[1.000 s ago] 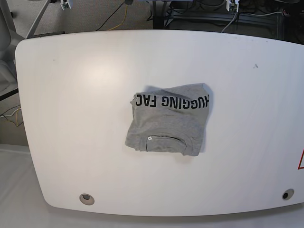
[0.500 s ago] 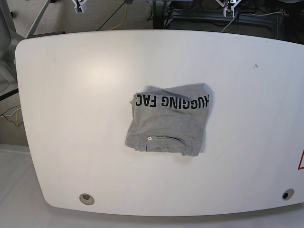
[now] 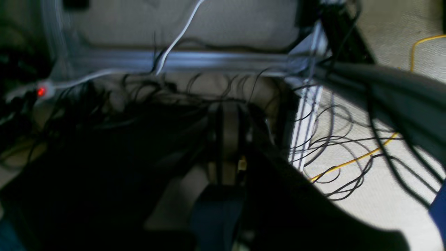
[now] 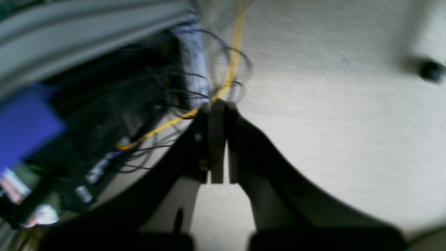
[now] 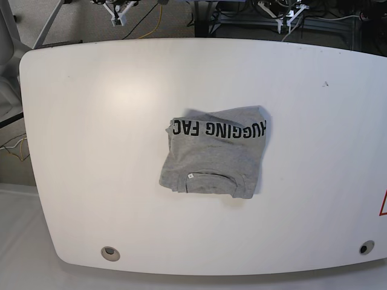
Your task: Fold the T-shirt properly
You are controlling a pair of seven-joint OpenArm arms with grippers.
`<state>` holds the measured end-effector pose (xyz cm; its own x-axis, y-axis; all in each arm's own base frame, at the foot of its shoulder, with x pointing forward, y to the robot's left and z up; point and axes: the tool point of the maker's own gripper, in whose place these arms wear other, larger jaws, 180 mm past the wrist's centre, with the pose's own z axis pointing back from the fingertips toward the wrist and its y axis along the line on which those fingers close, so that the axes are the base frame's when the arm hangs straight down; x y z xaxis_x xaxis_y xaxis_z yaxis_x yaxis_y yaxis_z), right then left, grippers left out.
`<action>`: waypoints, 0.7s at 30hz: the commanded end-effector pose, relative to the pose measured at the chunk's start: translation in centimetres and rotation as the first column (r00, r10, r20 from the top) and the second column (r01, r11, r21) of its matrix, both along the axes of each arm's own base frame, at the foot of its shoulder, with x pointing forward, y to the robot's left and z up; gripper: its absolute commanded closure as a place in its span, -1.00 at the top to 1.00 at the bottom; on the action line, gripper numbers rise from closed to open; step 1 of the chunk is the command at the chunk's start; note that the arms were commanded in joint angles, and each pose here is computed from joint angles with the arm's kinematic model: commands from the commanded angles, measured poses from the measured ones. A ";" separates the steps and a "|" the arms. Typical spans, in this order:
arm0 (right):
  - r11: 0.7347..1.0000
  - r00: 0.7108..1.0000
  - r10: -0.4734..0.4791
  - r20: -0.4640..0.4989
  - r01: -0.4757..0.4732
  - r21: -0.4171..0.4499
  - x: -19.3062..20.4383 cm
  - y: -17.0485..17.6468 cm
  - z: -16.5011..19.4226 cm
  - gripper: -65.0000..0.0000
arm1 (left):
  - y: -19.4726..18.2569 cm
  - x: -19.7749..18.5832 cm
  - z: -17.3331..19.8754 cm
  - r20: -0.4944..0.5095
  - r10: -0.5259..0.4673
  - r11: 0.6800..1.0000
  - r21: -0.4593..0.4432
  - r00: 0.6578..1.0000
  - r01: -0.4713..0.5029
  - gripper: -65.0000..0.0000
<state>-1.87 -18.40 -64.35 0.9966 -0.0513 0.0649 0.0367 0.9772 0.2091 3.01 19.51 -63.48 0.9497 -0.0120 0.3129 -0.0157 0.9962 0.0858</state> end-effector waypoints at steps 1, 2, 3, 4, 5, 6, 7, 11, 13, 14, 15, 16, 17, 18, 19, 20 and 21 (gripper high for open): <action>1.000 1.000 0.001 -0.004 -0.001 -0.021 0.2 0.1 -0.3 -1.00 | -0.1 -0.2 -0.5 -0.008 -0.024 1.000 -0.001 1.000 0.024 -1.00; 1.000 1.000 0.000 -0.005 0.000 -0.025 0.3 0.3 -0.4 -1.00 | -0.2 -0.3 -0.7 -0.012 -0.029 1.000 -0.001 0.999 0.029 -1.00; 0.999 1.000 -0.002 0.000 0.002 -0.033 0.8 0.5 -0.5 -1.00 | -0.4 0.0 -0.8 -0.003 -0.034 0.999 -0.002 0.999 0.034 -1.00; 0.999 1.000 -0.003 0.004 0.003 -0.042 1.1 0.4 -0.5 -1.00 | -0.4 0.3 -0.9 0.004 -0.038 0.999 -0.001 0.999 0.038 -1.00; 0.999 1.000 -0.005 0.008 0.005 -0.051 1.4 0.3 -0.6 -1.00 | -0.5 0.8 -0.9 0.014 -0.038 0.999 -0.002 0.999 0.038 -1.00; 0.998 1.000 -0.005 0.008 0.005 -0.063 1.5 0.2 -0.7 -1.00 | -0.5 1.0 -1.0 0.022 -0.040 0.999 -0.002 0.999 0.040 -1.00; 0.998 1.000 -0.003 0.008 0.003 -0.066 1.6 0.5 -0.7 -1.00 | -0.8 1.2 -1.1 0.024 -0.039 0.999 -0.005 0.999 0.039 -1.00; 0.995 1.000 0.028 0.011 -0.027 -0.099 2.2 0.8 -1.0 -1.00 | -2.8 1.4 -1.5 0.025 -0.034 0.999 -0.034 0.999 0.034 -1.00; 0.993 0.999 0.044 0.003 -0.044 -0.113 2.0 0.8 -1.1 -1.00 | -3.1 1.4 -1.7 0.017 -0.031 0.999 -0.038 0.999 0.032 -1.00; 0.992 0.999 0.051 -0.008 -0.052 -0.119 1.7 0.8 -1.2 -1.00 | -3.2 1.2 -1.7 0.013 -0.031 0.999 -0.039 0.999 0.031 -1.00; 0.991 0.998 0.055 -0.017 -0.057 -0.122 1.5 0.9 -1.2 -1.00 | -3.4 1.1 -1.7 0.011 -0.030 0.999 -0.042 0.999 0.031 -1.00; 0.990 0.998 0.058 -0.026 -0.061 -0.126 1.1 0.9 -1.3 -1.00 | -3.9 1.1 -1.8 0.010 -0.029 0.998 -0.051 1.000 0.029 -1.00; 0.991 0.998 0.057 -0.029 -0.060 -0.121 1.2 1.5 -1.4 -1.00 | -4.7 1.1 -1.8 0.012 -0.027 0.998 -0.062 1.000 0.028 -1.00; 0.991 0.998 0.056 -0.032 -0.059 -0.118 1.1 1.8 -1.5 -1.00 | -4.9 1.1 -1.8 0.012 -0.026 0.998 -0.064 1.000 0.027 -1.00; 0.992 0.998 0.055 -0.033 -0.059 -0.113 0.9 2.2 -1.5 -1.00 | -5.2 1.2 -1.8 0.013 -0.024 0.998 -0.059 1.000 0.025 -1.00; 0.992 0.998 0.054 -0.035 -0.057 -0.112 0.8 2.4 -1.5 -1.00 | -5.2 1.2 -1.8 0.013 -0.024 0.998 -0.051 1.000 0.024 -1.00; 0.992 0.998 0.051 -0.033 -0.054 -0.115 0.6 2.4 -1.6 -1.00 | -5.0 1.2 -1.8 0.013 -0.022 0.999 -0.033 1.000 0.022 -1.00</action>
